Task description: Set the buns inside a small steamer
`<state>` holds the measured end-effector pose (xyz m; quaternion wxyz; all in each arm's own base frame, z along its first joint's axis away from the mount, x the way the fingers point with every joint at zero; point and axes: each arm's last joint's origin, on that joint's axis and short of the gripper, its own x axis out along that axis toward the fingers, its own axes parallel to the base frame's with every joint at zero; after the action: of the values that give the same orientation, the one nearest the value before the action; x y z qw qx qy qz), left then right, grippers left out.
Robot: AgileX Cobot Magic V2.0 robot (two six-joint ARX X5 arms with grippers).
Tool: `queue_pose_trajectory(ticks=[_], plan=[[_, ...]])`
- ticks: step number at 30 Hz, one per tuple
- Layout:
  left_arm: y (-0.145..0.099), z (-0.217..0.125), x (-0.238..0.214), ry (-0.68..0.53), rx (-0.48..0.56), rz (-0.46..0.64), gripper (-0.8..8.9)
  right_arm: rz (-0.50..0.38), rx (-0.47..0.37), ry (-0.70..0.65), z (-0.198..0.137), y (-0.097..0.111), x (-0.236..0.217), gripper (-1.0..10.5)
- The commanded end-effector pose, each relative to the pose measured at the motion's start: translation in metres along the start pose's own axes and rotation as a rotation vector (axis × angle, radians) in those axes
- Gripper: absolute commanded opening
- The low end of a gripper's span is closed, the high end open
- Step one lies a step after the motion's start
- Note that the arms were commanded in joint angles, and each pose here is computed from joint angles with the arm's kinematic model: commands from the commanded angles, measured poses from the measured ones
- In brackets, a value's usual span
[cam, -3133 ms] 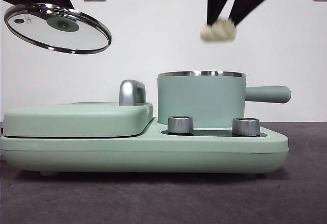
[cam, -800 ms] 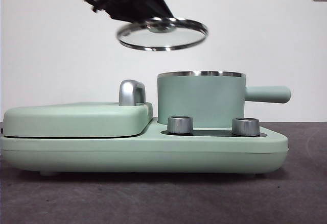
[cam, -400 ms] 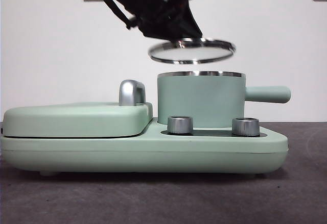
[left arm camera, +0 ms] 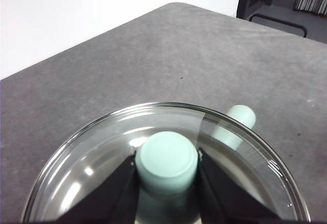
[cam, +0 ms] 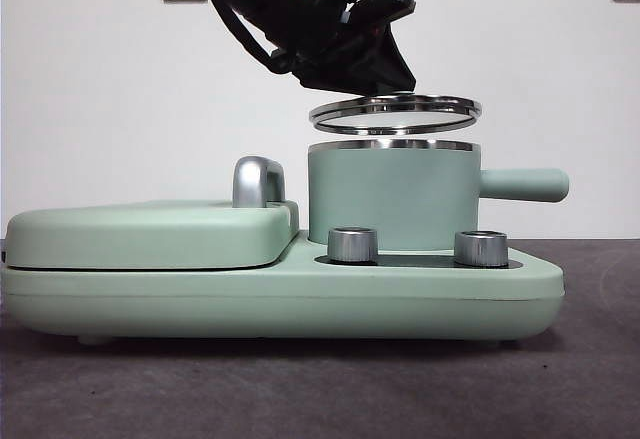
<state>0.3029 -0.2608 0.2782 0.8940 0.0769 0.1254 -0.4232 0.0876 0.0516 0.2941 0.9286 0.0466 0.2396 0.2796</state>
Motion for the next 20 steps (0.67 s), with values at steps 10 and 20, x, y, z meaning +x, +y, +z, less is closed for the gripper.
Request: queue_pose_trajectory(ticks=[10, 20], plan=[[-0.0014, 0.0040, 0.0099, -0.024, 0.036, 0.017, 0.14, 0.006, -0.002, -0.010, 0.0022, 0.0010, -0.0002, 3.8], [-0.0032, -0.0016, 0.0145, -0.001, 0.031, 0.010, 0.14, 0.004, -0.014, -0.011, 0.0022, 0.0010, -0.0002, 3.8]])
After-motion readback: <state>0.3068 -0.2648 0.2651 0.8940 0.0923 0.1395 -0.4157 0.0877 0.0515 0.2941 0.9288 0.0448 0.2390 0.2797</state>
